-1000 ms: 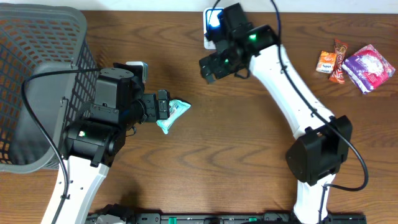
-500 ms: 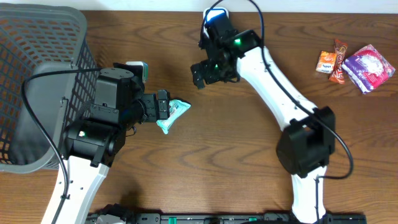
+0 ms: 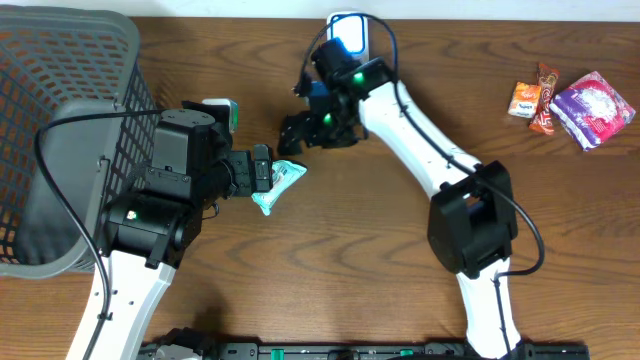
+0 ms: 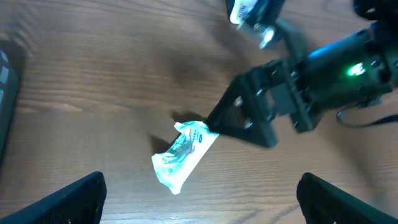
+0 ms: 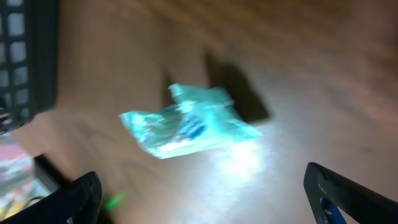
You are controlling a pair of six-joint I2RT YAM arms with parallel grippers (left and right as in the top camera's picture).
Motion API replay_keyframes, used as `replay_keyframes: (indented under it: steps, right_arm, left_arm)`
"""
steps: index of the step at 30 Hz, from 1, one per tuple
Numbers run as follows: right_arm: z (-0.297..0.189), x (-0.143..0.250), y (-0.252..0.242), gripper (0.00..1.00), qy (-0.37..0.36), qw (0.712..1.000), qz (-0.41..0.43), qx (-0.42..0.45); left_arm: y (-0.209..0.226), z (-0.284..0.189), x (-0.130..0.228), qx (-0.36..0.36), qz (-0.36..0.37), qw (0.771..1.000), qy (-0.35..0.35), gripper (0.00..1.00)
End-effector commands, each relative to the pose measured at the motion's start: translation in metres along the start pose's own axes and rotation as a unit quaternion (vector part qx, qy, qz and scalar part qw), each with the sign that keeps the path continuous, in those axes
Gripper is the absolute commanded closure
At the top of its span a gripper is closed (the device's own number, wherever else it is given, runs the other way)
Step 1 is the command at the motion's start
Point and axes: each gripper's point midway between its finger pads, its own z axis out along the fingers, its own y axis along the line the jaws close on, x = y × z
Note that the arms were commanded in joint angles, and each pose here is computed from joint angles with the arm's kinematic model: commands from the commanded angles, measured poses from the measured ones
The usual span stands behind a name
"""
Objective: Scan the item barcode
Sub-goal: 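Move the right gripper to the green wipes packet and grasp it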
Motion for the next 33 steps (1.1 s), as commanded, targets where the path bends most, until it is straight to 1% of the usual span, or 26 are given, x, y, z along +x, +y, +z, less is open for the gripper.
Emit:
replay_keyframes:
  steps: [1, 5, 9, 12, 14, 20, 21, 23, 26, 33]
  right_arm:
    - [0.024, 0.014, 0.014, 0.01, 0.037, 0.997, 0.068, -0.02]
    - [0.04, 0.023, 0.019, 0.01, 0.056, 0.993, 0.102, -0.015]
    - [0.05, 0.034, 0.029, 0.01, 0.072, 0.992, 0.1, -0.012]
    - [0.053, 0.035, 0.034, 0.01, 0.07, 0.993, 0.09, -0.011]
    - [0.053, 0.033, 0.035, 0.13, 0.067, 0.993, 0.096, -0.011]
    - [0.053, 0.029, 0.018, 0.15, 0.047, 0.982, 0.18, 0.035]
    - [0.053, 0.028, 0.016, 0.16, 0.044, 0.979, 0.195, 0.042]
    - [0.054, 0.028, 0.015, 0.21, 0.039, 0.975, 0.215, 0.05]
    - [0.057, 0.031, 0.019, 0.23, 0.04, 0.97, 0.234, 0.056]
    - [0.063, 0.036, 0.024, 0.24, 0.044, 0.964, 0.254, 0.06]
  left_arm:
    - [-0.001, -0.002, -0.003, 0.003, 0.002, 1.0, -0.004, 0.02]
    - [-0.001, -0.002, -0.003, 0.003, 0.002, 1.0, -0.004, 0.02]
    - [-0.001, -0.002, -0.003, 0.003, 0.002, 1.0, -0.004, 0.02]
    - [-0.001, -0.002, -0.003, 0.003, 0.002, 1.0, -0.004, 0.02]
    - [-0.001, -0.002, -0.003, 0.003, 0.002, 1.0, -0.004, 0.02]
    - [-0.001, -0.002, -0.003, 0.003, 0.002, 1.0, -0.004, 0.02]
    - [-0.001, -0.002, -0.003, 0.003, 0.002, 1.0, -0.004, 0.03]
    - [-0.001, -0.002, -0.003, 0.003, 0.002, 1.0, -0.004, 0.02]
    - [-0.001, -0.002, -0.003, 0.003, 0.002, 1.0, -0.004, 0.02]
    - [-0.001, -0.002, -0.003, 0.003, 0.002, 1.0, -0.004, 0.02]
